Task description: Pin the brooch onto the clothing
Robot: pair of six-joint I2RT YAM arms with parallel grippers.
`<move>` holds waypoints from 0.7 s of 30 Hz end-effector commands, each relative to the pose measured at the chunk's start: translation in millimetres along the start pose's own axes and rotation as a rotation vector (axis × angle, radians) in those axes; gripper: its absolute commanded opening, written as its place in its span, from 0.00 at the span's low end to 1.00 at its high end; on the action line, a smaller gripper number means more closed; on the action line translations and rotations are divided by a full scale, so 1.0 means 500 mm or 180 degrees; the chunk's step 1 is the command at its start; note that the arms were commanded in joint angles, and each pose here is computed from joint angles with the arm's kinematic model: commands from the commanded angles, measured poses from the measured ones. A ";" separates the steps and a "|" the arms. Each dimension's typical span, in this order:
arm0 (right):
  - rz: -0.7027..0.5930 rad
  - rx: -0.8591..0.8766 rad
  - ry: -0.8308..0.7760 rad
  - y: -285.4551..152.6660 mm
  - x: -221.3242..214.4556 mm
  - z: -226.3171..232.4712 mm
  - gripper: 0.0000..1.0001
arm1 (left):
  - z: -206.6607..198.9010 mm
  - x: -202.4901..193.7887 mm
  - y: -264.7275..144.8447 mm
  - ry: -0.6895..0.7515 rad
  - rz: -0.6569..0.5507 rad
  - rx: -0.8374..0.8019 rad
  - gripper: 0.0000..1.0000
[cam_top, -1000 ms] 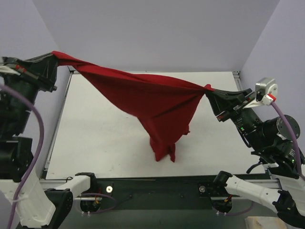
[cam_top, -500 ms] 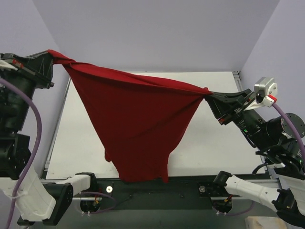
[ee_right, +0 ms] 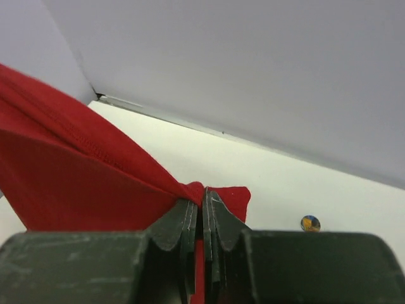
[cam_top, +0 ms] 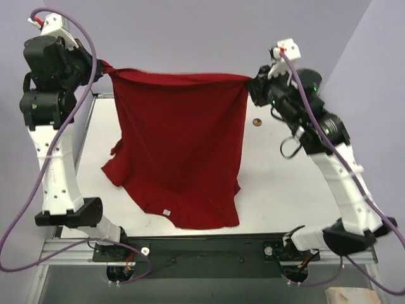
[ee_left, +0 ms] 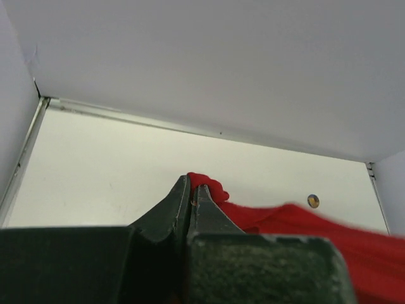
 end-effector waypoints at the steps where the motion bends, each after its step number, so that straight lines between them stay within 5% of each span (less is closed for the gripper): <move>1: 0.0119 0.0319 0.0428 0.036 0.029 -0.021 0.00 | 0.019 0.053 0.018 -0.0195 -0.0209 -0.0028 0.00; 10: -0.0637 0.0337 0.0460 -0.074 0.200 -0.046 0.00 | -0.038 0.168 -0.106 -0.0102 -0.0923 -0.0366 0.00; 21: -0.0993 0.0642 0.0445 -0.234 0.216 -0.006 0.00 | -0.075 0.177 -0.299 0.0032 -0.1360 -0.0496 0.00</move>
Point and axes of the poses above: each gripper's point midway between its finger pads, its own y axis out along the fingers, its own z axis along the line the jaws close on, x = y × z, the point moved 3 cm from there along -y, back along the fingers, and after that the axes turned 6 degrees about -y, right-handed, at the moved point
